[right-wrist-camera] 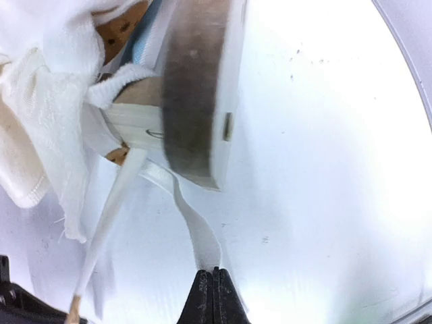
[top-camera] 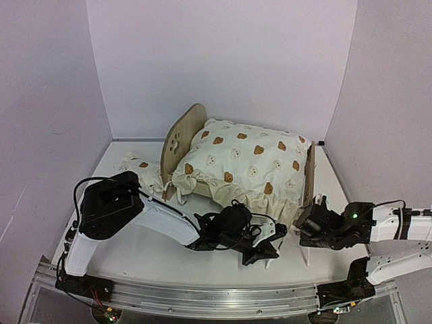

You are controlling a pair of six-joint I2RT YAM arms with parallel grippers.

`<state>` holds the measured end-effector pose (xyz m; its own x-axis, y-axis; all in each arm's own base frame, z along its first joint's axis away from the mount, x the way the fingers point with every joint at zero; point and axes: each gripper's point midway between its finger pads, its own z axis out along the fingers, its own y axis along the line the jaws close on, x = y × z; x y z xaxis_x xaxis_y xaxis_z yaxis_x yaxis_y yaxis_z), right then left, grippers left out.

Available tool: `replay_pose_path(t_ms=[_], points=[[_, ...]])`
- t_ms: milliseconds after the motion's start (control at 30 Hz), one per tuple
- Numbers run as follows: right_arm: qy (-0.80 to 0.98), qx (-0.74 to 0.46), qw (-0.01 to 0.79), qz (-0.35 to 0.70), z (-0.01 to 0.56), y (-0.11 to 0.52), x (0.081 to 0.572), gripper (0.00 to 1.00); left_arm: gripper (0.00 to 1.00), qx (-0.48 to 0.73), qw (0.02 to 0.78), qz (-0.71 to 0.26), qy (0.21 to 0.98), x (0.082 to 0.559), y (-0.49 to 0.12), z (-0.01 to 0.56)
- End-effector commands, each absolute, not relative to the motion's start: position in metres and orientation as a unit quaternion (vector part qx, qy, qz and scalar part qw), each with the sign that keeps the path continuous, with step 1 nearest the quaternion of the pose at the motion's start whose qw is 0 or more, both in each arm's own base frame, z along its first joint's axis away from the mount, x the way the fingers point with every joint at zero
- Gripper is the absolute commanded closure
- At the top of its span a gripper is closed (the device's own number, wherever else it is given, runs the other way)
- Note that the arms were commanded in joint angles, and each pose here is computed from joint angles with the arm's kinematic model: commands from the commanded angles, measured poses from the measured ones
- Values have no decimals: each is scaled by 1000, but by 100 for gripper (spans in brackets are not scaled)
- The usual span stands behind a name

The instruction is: Set up the pet bed

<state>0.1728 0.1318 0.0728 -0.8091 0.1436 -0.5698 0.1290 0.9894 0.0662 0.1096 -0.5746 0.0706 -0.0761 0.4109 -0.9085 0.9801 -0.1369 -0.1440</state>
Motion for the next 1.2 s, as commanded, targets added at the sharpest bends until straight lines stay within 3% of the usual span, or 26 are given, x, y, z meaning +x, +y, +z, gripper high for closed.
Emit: replay_pose_path(t_ms=[0, 67, 200, 300, 433, 633, 867, 1167], points=[[935, 32, 354, 13, 93, 123, 182, 100, 100, 623, 316, -458, 549, 91, -590, 73], [929, 27, 369, 15, 98, 121, 185, 100, 94, 620, 330, -441, 559, 99, -591, 74], [921, 9, 387, 42, 106, 128, 187, 100, 62, 600, 390, -395, 577, 126, -593, 99], [916, -12, 394, 73, 111, 136, 186, 100, 55, 569, 404, -415, 584, 138, -604, 127], [913, -18, 396, 100, 116, 140, 183, 100, 56, 530, 413, -439, 596, 152, -629, 144], [907, -9, 402, 126, 119, 138, 179, 100, 77, 559, 397, -465, 560, 143, -656, 126], [903, -14, 402, 149, 121, 141, 176, 100, 83, 522, 457, -404, 596, 183, -666, 117], [897, -24, 414, 154, 131, 144, 178, 100, 80, 470, 489, -357, 642, 213, -650, 118]])
